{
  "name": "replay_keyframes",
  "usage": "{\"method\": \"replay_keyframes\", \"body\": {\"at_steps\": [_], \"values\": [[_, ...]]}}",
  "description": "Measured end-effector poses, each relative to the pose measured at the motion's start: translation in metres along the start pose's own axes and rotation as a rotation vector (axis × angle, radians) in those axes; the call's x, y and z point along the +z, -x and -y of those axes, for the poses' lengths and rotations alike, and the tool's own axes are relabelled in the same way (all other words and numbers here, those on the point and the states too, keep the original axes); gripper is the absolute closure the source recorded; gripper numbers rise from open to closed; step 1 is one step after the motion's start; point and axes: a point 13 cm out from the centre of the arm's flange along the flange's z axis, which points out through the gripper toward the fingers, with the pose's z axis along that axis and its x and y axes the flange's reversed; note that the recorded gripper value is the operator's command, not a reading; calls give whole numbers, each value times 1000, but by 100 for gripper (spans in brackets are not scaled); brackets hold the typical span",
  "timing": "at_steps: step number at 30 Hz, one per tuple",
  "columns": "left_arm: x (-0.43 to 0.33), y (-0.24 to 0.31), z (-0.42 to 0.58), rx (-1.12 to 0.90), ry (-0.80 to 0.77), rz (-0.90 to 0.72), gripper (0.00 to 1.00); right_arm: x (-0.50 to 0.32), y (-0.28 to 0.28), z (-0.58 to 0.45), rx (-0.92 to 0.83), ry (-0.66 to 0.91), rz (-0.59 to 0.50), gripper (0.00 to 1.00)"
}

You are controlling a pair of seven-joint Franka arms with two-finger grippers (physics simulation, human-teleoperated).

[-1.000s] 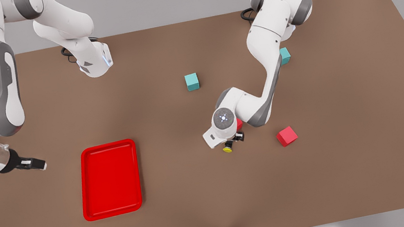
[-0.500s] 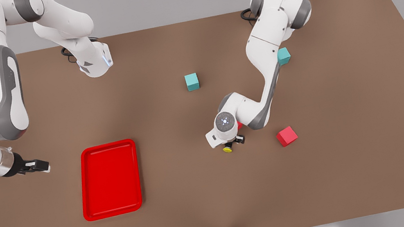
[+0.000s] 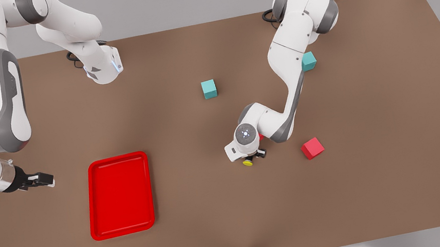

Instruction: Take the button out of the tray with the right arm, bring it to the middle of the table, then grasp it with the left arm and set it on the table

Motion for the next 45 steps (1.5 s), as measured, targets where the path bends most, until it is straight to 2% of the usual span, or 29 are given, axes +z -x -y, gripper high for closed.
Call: {"method": "replay_keyframes", "body": {"at_steps": [4, 6, 14, 19, 22, 28, 33, 39, 45], "values": [[-2, 1, 0, 3, 2, 3, 57, 1, 0, 0, -6, 0, -1, 0], [-3, 1, 1, 5, 6, 5, 62, 1, 0, 0, -9, 0, -2, 0], [-72, 31, -5, -21, 8, 69, 61, 1, 0, 0, -18, 0, -1, 0], [-113, 50, -41, -107, 50, 109, 62, 2, 0, 0, -21, 1, -2, 0], [-109, 56, -55, -155, 71, 118, 61, 3, 1, 0, -23, 1, -3, 0], [-125, 61, -109, -294, 247, 172, 61, 3, 1, -3, -32, 0, -4, 0], [-134, 51, -150, -503, 335, 188, 61, 12, 2, -4, -37, -1, -16, 0], [-107, 46, -133, -664, 368, 196, 61, 14, 1, -4, -39, -2, -19, 0], [-103, 50, -145, -790, 510, 304, 61, 17, 2, -7, -46, -2, -23, 0]]}}
